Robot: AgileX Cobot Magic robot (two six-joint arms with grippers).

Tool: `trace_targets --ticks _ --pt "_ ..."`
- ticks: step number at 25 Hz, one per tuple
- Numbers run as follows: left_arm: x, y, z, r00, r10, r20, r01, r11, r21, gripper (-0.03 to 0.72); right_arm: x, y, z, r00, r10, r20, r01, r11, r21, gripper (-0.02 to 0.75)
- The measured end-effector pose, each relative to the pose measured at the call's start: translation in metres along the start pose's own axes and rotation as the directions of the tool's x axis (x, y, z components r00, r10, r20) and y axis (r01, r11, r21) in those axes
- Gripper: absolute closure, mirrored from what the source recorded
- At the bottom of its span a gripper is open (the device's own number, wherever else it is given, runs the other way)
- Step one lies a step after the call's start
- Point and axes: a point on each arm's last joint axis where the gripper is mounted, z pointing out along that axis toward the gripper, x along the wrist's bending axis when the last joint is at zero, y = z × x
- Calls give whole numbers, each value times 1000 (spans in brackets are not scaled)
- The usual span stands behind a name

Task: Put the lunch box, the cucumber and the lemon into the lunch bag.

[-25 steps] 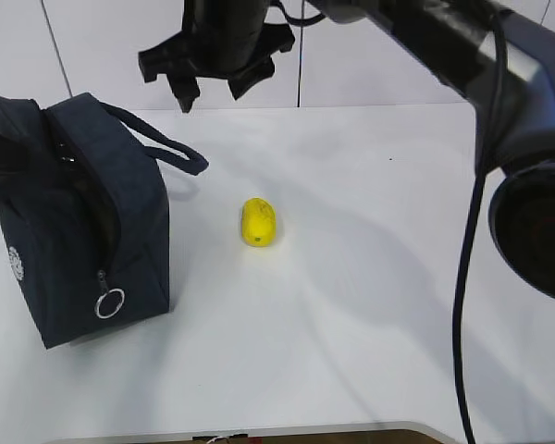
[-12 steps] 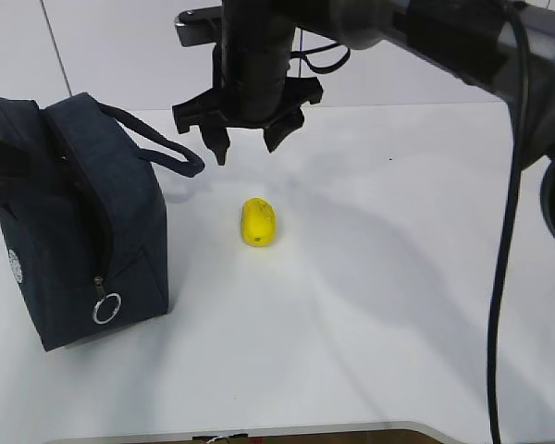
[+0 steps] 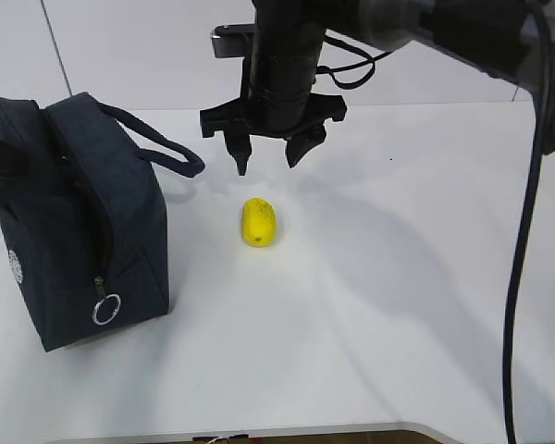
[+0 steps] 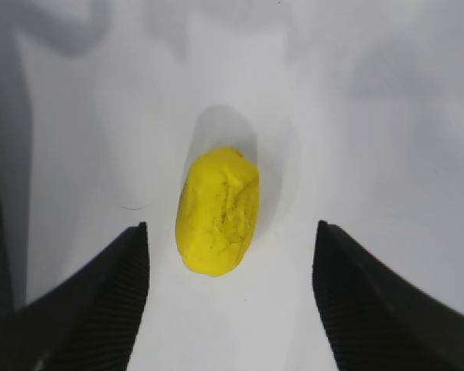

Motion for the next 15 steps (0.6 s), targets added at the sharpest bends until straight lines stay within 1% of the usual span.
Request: trace_targets --ticks 2,6,15 --pt "0 0 0 1000 -1 2 1 1000 0 686 -1 0 2 1000 22 -6 -22 1000 5 211" --pt "0 0 0 1000 -1 2 1 1000 0 686 -1 -1 14 997 59 -50 -57 997 44 211" --pt "0 0 0 1000 -4 5 4 1000 0 686 -1 -5 42 996 73 -45 -69 993 100 211"
